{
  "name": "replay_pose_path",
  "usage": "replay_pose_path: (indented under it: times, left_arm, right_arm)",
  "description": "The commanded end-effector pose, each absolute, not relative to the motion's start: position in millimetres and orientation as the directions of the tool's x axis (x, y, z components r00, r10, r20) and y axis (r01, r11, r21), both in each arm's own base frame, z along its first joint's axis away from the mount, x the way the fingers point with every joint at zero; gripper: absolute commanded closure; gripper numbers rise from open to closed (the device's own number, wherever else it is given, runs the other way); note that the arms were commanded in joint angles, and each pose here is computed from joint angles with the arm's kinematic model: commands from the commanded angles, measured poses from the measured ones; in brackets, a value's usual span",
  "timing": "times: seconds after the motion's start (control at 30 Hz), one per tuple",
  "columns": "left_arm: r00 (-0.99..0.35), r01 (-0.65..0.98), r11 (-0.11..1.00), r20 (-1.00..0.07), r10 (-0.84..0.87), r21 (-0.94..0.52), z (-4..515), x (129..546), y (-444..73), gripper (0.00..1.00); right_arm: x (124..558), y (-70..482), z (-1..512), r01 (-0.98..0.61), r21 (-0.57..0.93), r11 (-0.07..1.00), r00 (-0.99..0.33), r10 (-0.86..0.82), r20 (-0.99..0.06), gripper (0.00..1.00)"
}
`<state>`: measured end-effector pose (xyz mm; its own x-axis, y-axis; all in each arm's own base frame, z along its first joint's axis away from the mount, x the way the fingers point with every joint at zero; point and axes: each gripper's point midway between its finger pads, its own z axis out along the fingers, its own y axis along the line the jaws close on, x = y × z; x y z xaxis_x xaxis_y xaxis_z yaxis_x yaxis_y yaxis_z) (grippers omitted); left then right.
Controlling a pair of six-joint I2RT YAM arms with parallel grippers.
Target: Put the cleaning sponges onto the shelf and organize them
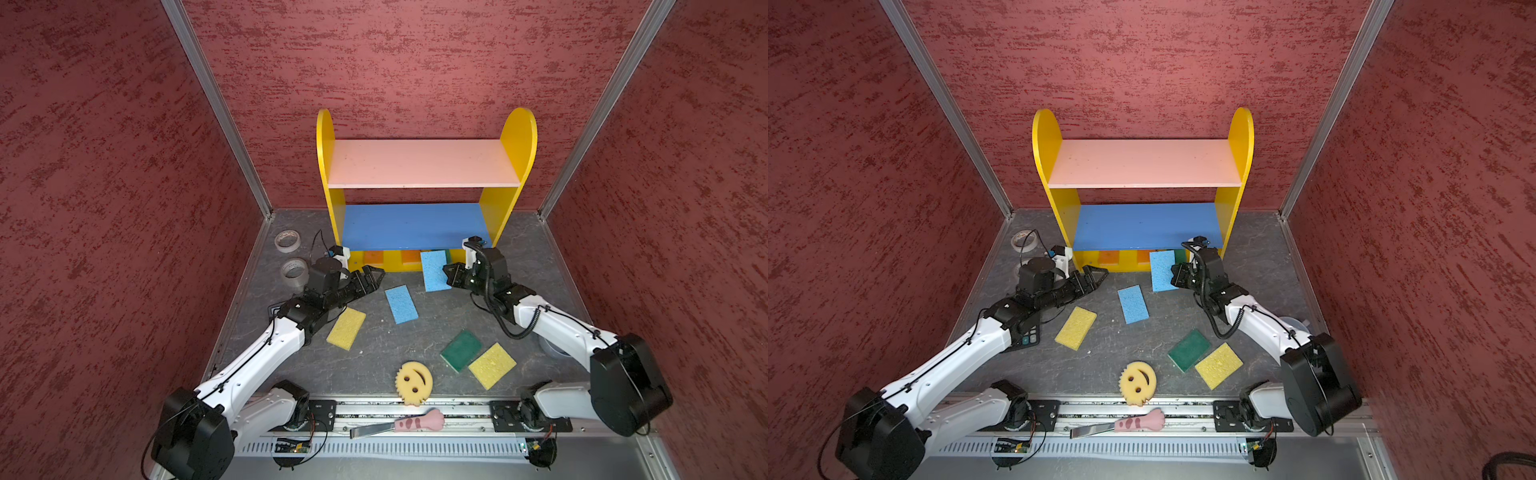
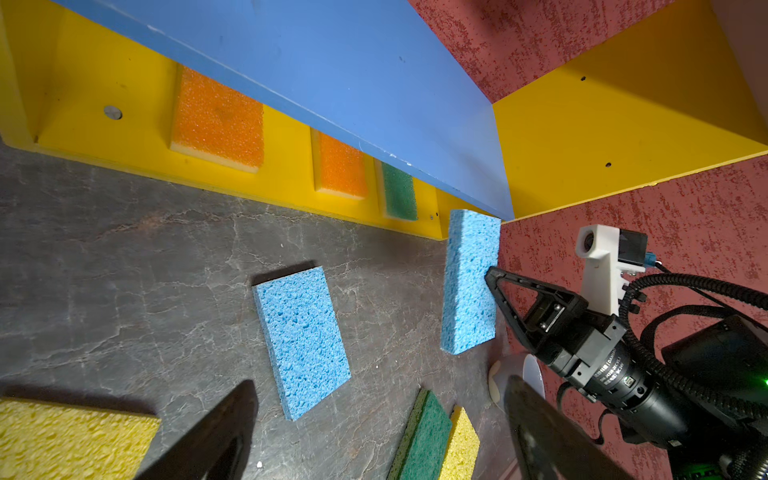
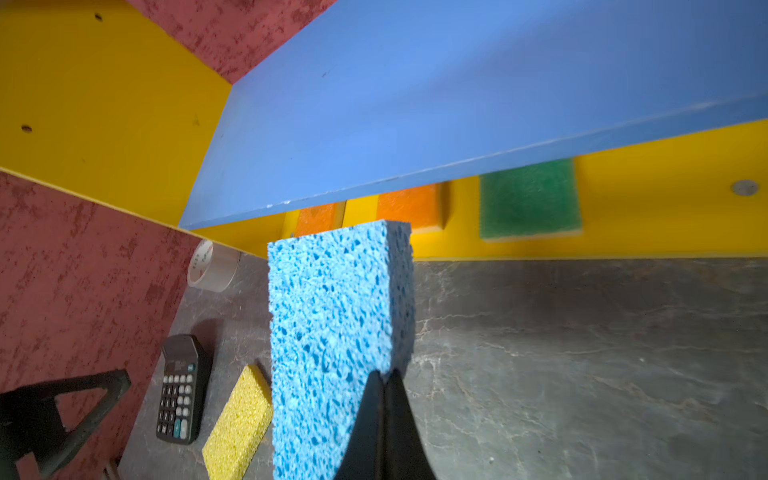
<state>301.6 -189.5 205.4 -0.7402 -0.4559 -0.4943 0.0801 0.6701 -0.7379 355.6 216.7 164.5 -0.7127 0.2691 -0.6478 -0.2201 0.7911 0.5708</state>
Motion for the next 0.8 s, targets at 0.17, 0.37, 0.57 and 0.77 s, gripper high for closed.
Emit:
replay_pose_path:
  times: [0.17, 0.37, 0.57, 0.77]
  left_arm:
    - [-0.709, 0.098, 0.665, -0.521, -0.475, -0.740, 220, 302, -184, 0.08]
    - [-0.676, 0.075, 0.694, -0.548, -0.492, -0.716, 223, 296, -166, 0.08]
    - [-0.629, 0.031, 0.708, -0.564, -0.535, -0.706, 224, 287, -138, 0.06]
    - [-0.619, 0.000, 0.709, -0.557, -0.554, -0.705, 220, 287, -124, 0.06]
  right_arm:
    - [308, 325, 107, -0.361, 0.521, 0.774, -0.820, 0.002, -0.572, 1.00]
    - [284, 396, 87, -0.424, 0.575, 0.700, -0.852, -0.093, -0.514, 1.00]
    - [286, 388, 58, -0.363, 0.518, 0.774, -0.872, -0.087, -0.482, 1.00]
    - [292, 352, 34, -0.267, 0.418, 0.868, -0.885, -0.050, -0.463, 1.00]
